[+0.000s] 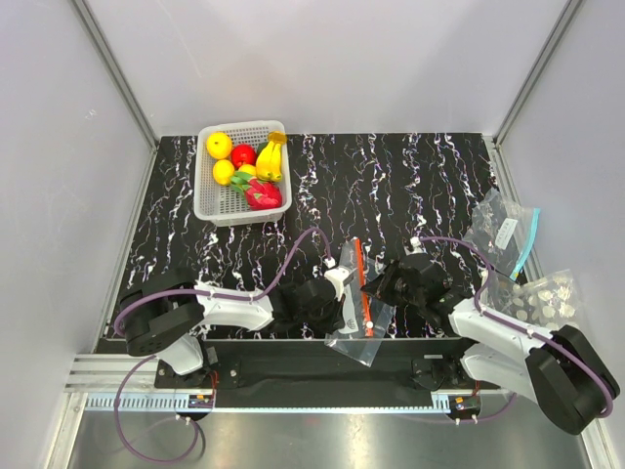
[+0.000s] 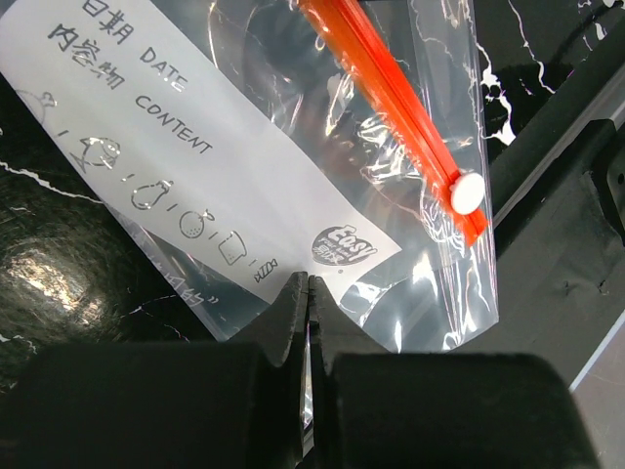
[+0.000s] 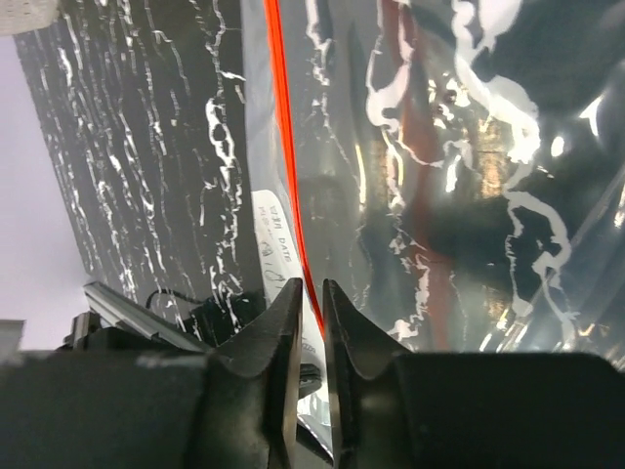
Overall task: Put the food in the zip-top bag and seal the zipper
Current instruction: Pick up the zipper food storage bag at the center of the board.
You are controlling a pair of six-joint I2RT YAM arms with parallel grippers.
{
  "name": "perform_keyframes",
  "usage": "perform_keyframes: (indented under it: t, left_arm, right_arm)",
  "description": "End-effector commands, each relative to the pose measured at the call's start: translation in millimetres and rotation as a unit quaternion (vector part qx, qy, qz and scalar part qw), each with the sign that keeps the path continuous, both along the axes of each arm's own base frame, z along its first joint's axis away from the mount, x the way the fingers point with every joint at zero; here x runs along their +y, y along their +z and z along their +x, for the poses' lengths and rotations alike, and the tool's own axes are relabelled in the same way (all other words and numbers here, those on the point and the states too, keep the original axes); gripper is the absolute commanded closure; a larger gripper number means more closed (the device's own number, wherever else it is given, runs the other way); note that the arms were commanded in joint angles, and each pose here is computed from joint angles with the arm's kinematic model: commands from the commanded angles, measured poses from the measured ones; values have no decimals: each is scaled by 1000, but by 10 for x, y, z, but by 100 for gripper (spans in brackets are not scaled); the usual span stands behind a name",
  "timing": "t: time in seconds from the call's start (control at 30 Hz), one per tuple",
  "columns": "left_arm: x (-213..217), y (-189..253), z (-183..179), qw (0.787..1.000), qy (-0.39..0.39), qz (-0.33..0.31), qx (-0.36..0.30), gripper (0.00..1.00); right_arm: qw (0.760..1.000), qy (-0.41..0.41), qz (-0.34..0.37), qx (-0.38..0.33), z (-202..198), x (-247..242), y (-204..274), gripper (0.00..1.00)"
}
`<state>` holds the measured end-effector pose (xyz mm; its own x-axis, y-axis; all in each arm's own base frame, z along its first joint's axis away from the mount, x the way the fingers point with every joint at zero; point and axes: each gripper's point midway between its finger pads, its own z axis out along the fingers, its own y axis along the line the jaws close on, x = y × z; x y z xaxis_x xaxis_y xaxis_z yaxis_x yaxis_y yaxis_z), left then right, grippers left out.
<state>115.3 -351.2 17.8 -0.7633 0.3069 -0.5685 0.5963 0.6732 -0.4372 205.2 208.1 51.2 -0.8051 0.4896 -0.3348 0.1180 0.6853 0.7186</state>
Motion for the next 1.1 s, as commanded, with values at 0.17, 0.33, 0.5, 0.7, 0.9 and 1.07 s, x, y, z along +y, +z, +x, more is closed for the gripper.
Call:
perform_keyframes:
  t: [0.17, 0.33, 0.5, 0.7, 0.9, 1.07]
  left_arm:
    - [120, -144, -24, 999, -12, 41, 2, 100]
    - [102, -86, 3, 999, -13, 37, -6, 100]
    - [72, -31, 21, 999, -18, 31, -15, 100]
    - [91, 57, 49, 999, -12, 24, -25, 100]
    - [268, 287, 80, 999, 13, 26, -38, 89]
    - [465, 622, 171, 997, 47, 2, -55, 73]
  right_arm:
    - [997, 44, 45, -53, 22, 188, 321, 82]
    - [995, 68, 48, -46, -38, 247, 276, 87]
    - [993, 93, 52, -41, -98, 350, 217, 89]
    - [991, 123, 45, -37, -144, 478, 180, 100]
    - [988, 140, 11, -58, -183, 503, 205, 100]
    - [984, 152, -27, -93, -154, 447, 377, 100]
